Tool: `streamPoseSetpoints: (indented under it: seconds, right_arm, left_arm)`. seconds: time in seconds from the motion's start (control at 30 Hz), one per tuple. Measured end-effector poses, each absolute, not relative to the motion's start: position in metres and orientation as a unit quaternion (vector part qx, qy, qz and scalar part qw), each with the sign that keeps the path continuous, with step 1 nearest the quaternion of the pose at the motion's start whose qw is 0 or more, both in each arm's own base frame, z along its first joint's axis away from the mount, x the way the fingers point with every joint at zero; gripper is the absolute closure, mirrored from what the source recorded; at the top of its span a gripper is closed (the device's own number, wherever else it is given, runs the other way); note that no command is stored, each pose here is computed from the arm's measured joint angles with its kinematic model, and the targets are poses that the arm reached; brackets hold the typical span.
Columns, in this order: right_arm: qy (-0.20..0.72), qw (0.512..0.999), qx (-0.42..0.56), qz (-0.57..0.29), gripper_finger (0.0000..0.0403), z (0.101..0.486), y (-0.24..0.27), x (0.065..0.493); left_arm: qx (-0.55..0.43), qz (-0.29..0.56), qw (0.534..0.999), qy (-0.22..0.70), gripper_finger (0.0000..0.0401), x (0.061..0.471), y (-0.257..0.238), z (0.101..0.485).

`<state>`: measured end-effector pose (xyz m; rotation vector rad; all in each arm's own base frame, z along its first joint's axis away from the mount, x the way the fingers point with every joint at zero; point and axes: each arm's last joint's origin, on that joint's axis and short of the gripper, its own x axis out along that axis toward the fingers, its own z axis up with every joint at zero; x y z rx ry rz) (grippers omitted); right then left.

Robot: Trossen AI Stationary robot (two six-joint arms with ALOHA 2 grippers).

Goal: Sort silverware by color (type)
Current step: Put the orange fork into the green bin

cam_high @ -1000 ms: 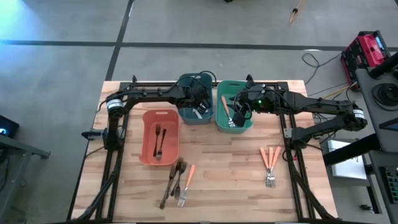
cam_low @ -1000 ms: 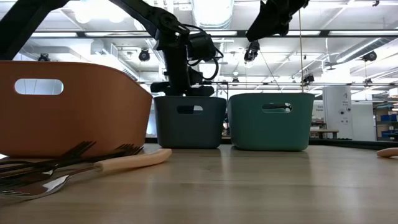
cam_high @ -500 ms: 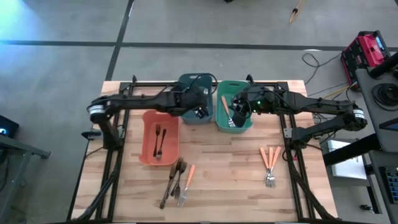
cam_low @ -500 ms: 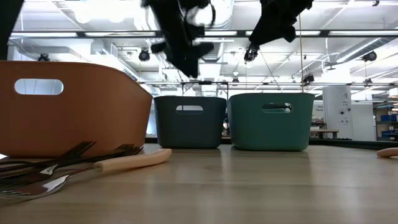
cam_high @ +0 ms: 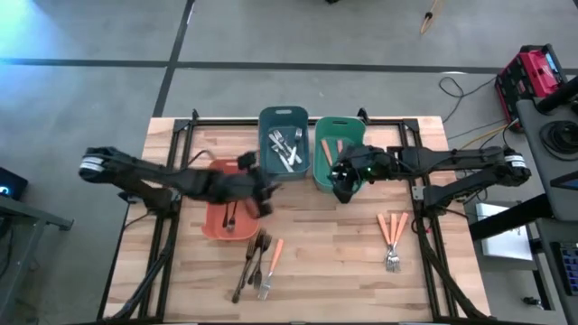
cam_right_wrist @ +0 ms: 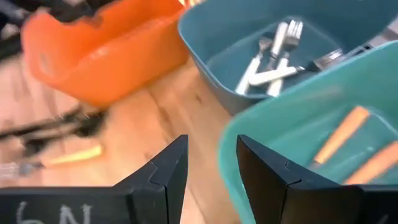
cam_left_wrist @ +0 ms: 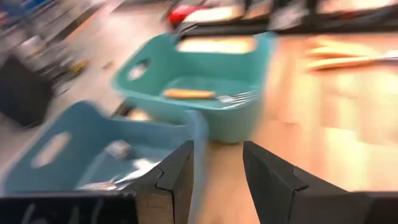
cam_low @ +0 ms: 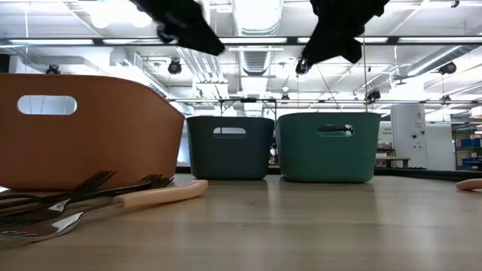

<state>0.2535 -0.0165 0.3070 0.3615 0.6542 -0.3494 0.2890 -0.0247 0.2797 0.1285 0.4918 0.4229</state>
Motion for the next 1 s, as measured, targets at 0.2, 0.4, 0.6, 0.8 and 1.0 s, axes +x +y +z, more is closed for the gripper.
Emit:
streamPoseSetpoints:
  seconds: [0.2, 0.4, 0.6, 0.8, 1.0]
  right_arm:
    - [0.283, 0.92, 0.223, -0.156, 0.0275, 0.308, -0.007, 0.265]
    - [0.304, 0.913, 0.236, -0.135, 0.0275, 0.3, 0.008, 0.284]
    - [0.328, 0.907, 0.242, -0.107, 0.0275, 0.297, 0.024, 0.307]
    - [0.385, 0.882, 0.264, -0.061, 0.0275, 0.297, 0.039, 0.323]
    - [0.483, 0.819, 0.298, -0.088, 0.0275, 0.292, 0.048, 0.321]
  left_arm:
    - [0.049, 0.089, 0.985, 0.136, 0.028, 0.244, -0.045, 0.254]
    - [0.013, 0.06, 0.997, 0.042, 0.028, 0.207, -0.043, 0.245]
    - [0.01, 0.056, 0.998, -0.008, 0.028, 0.181, -0.038, 0.246]
    - [0.026, 0.06, 0.996, -0.053, 0.028, 0.16, -0.032, 0.256]
    - [0.015, 0.063, 0.996, -0.068, 0.028, 0.151, -0.029, 0.256]
